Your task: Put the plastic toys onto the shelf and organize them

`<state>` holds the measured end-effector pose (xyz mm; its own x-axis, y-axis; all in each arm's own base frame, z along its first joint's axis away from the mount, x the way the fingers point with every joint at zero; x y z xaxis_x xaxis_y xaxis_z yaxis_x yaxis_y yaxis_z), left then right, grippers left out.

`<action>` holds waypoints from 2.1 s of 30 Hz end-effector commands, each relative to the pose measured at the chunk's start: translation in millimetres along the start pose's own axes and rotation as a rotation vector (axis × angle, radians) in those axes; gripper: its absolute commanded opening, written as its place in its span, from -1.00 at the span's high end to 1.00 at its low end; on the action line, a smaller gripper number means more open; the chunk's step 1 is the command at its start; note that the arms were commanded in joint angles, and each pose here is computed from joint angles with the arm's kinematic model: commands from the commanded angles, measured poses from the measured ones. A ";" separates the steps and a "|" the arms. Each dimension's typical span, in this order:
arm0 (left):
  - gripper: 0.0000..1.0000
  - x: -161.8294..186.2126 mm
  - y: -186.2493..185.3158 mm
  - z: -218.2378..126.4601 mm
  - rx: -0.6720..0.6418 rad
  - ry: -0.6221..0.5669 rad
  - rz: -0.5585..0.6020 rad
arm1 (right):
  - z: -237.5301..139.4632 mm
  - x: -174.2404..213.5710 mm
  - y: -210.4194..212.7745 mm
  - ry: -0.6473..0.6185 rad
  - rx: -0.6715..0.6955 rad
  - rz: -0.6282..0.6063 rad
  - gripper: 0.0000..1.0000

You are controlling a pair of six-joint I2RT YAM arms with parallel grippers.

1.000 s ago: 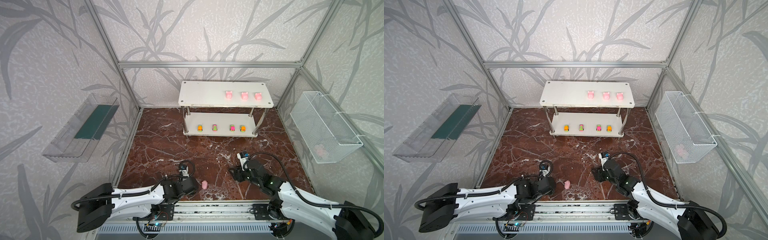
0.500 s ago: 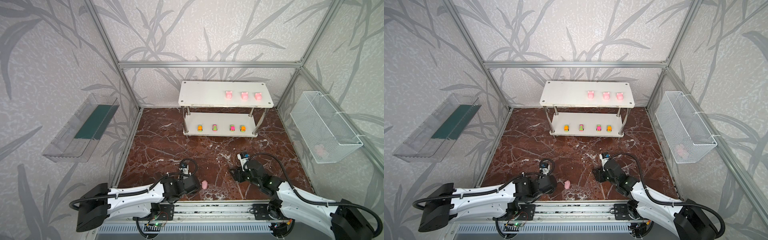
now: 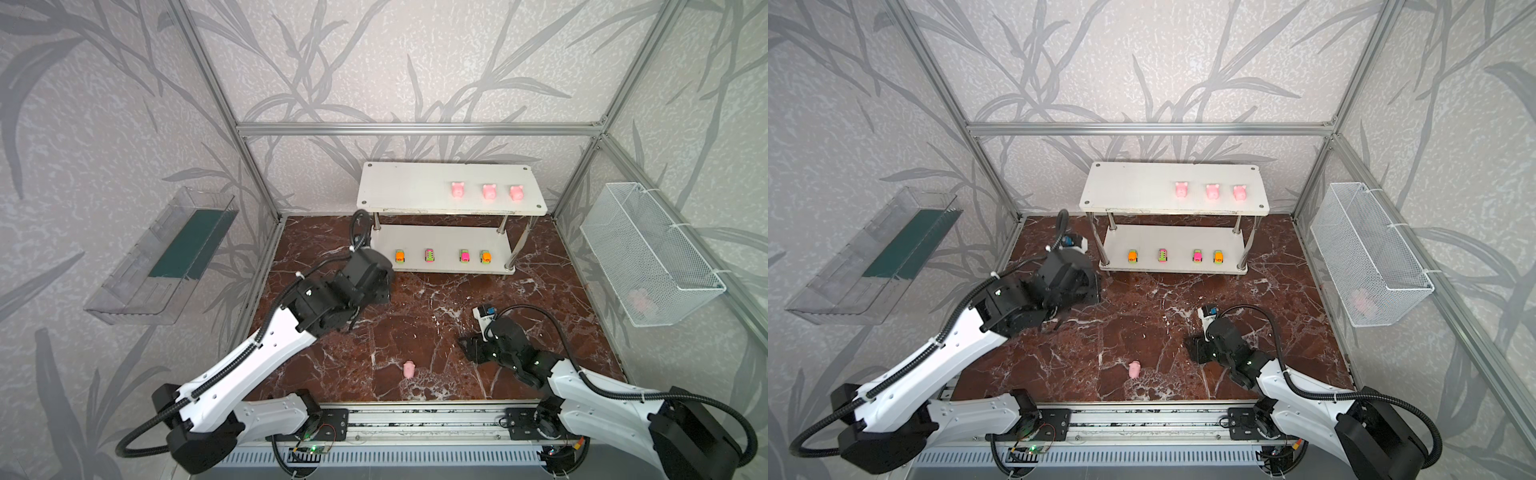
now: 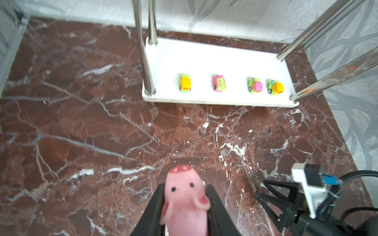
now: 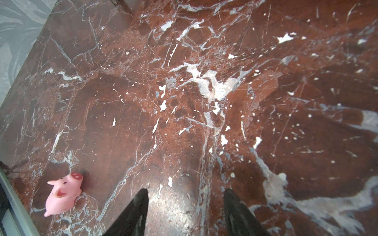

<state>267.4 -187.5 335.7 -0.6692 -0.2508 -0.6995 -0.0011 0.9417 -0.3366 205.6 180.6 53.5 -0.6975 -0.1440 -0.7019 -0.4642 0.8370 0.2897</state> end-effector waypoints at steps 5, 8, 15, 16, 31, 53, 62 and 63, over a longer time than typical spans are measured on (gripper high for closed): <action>0.38 -61.9 -43.8 14.1 0.011 0.031 0.216 | 5.9 1.6 1.2 0.001 -0.018 0.000 -0.20; 0.38 -83.0 -63.6 25.6 0.040 0.027 0.224 | 8.3 2.4 1.2 0.013 -0.020 -0.013 -0.20; 0.37 -118.8 -91.1 47.1 0.103 -0.025 0.197 | 16.1 8.8 1.1 0.046 -0.028 -0.013 -0.20; 0.36 -121.4 -92.4 53.4 0.106 -0.028 0.191 | 17.7 10.3 1.2 0.052 -0.031 -0.010 -0.20; 0.34 -149.6 -111.5 100.3 0.189 -0.105 0.152 | 36.4 19.4 8.7 0.131 -0.078 0.017 -0.19; 0.22 -147.6 -110.6 148.1 0.227 -0.053 0.134 | 13.1 -7.5 13.5 0.072 -0.062 -0.045 -0.19; 0.19 -146.5 -112.0 154.0 0.231 -0.050 0.123 | -6.1 -24.6 11.5 0.001 -0.025 -0.075 -0.19; 0.19 -146.3 -112.1 154.5 0.232 -0.049 0.120 | -6.1 -24.5 11.3 0.001 -0.025 -0.074 -0.19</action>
<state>476.6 -288.4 384.4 -0.6096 -0.1655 -0.7752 0.2447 0.8909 -0.3827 211.8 193.8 73.8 -0.6652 -0.1892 -0.7223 -0.5329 0.7979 0.2817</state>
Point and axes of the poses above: each gripper's point midway between its finger pads, its own z axis out along the fingers, its own y axis along the line the jaws close on, x = y × z, the point moved 1 cm from there along -z, back along the fingers, and after that the axes turned 10 degrees about -z, right-handed, at the moved point
